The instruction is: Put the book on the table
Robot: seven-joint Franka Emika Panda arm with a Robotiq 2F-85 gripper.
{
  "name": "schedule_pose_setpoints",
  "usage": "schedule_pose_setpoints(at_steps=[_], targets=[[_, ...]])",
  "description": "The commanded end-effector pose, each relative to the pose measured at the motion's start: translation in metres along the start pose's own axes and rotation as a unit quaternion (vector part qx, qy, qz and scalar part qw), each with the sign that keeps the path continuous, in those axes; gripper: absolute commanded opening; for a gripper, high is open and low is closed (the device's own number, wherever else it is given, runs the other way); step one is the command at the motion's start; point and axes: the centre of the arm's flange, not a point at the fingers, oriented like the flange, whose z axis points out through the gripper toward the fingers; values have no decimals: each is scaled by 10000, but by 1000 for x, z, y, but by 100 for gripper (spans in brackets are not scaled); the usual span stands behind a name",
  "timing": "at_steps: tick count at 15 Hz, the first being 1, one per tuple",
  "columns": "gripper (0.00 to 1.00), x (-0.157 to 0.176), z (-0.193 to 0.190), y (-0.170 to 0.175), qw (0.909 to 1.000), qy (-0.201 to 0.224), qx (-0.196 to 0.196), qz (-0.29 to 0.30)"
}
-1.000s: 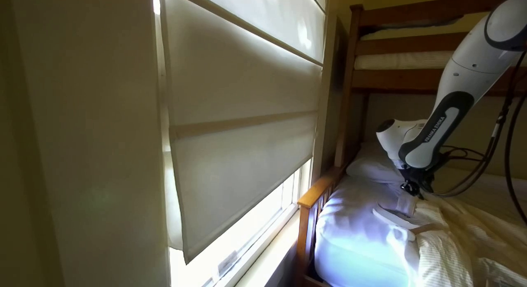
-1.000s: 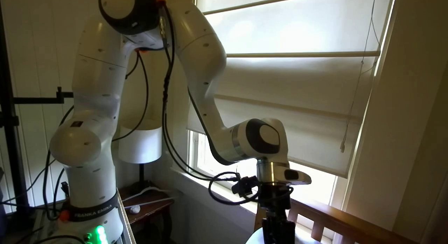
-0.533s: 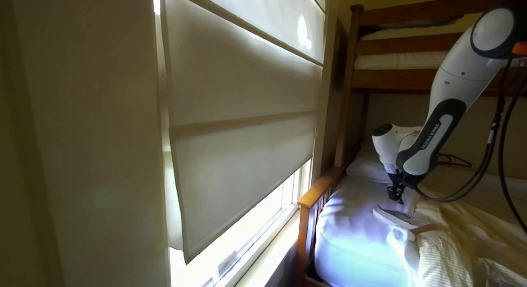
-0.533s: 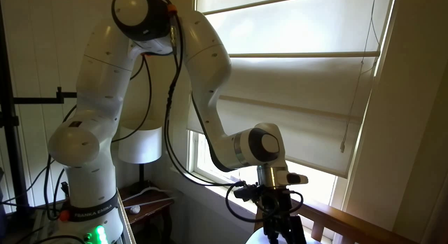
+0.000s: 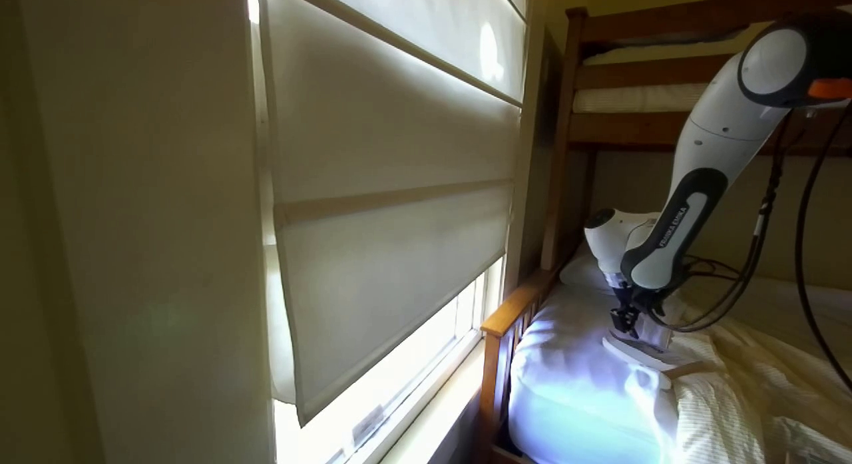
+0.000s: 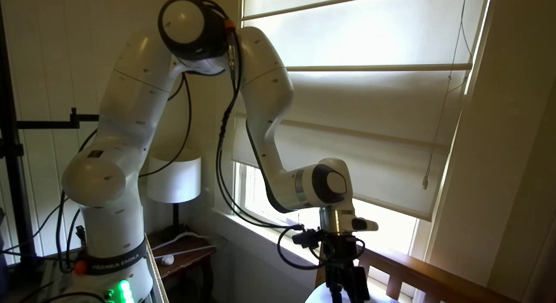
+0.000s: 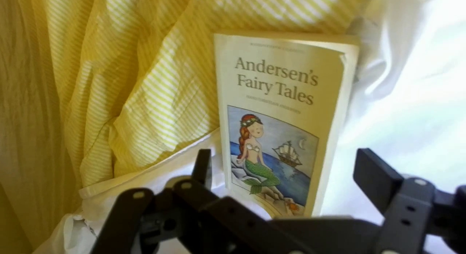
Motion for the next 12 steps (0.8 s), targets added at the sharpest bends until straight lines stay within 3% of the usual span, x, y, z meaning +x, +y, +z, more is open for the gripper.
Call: schedule_pose_setpoints(at_steps=[1, 8, 9, 10, 12], targets=[[100, 34, -1, -39, 9982, -63, -66, 587], [100, 77, 61, -58, 9824, -638, -1175, 1301], [100, 77, 67, -62, 9837, -746, -1160, 1154], [100, 54, 48, -53, 9866, -534, -1034, 1146], [100, 55, 58, -59, 9863, -578, -1092, 1097]])
